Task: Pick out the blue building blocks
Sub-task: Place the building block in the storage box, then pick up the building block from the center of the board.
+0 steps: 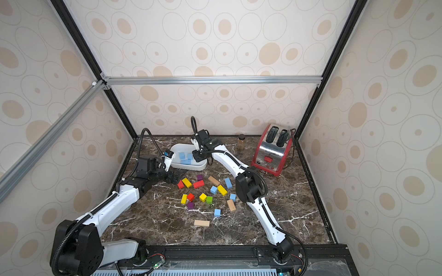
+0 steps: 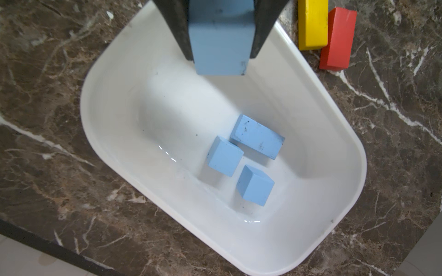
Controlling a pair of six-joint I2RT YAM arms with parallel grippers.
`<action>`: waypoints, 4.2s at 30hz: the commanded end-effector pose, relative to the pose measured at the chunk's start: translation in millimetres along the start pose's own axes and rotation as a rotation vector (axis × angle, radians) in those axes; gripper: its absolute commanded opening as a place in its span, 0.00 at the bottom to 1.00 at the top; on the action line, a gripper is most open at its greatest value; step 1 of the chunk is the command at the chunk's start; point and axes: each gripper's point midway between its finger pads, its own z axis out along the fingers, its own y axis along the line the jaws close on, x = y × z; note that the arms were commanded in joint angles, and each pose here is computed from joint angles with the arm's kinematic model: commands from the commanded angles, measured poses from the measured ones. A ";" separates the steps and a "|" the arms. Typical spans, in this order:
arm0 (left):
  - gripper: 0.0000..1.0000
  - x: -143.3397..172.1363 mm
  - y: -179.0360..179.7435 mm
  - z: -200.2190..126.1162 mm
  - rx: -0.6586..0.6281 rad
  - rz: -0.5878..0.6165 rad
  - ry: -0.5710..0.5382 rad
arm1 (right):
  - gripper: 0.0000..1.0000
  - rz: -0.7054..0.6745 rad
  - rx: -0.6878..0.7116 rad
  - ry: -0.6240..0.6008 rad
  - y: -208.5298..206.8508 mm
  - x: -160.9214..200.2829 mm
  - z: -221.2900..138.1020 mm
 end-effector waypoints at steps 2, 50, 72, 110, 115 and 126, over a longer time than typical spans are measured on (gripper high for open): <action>0.99 -0.7 4.4 -0.7 -0.015 0.026 0.002 | 0.00 0.002 0.000 -0.013 -2.9 -1.3 13.3; 0.99 0.9 2.0 -8.2 -0.010 0.035 0.014 | 0.53 0.013 0.071 0.072 -16.6 24.3 23.0; 0.99 -51.4 -10.2 -52.9 0.005 0.124 -0.115 | 1.00 0.022 0.106 -0.155 -1.6 -42.1 -121.0; 0.99 -63.2 -97.2 -83.3 0.225 0.302 -0.175 | 1.00 0.360 0.350 0.062 -39.3 184.9 -273.6; 0.99 -49.2 -107.8 -78.9 0.252 0.310 -0.148 | 1.00 0.421 0.351 0.132 -38.9 215.4 -267.2; 0.99 -27.7 -116.3 -59.9 0.280 0.293 -0.091 | 0.99 0.538 0.338 0.230 -37.4 257.4 -230.7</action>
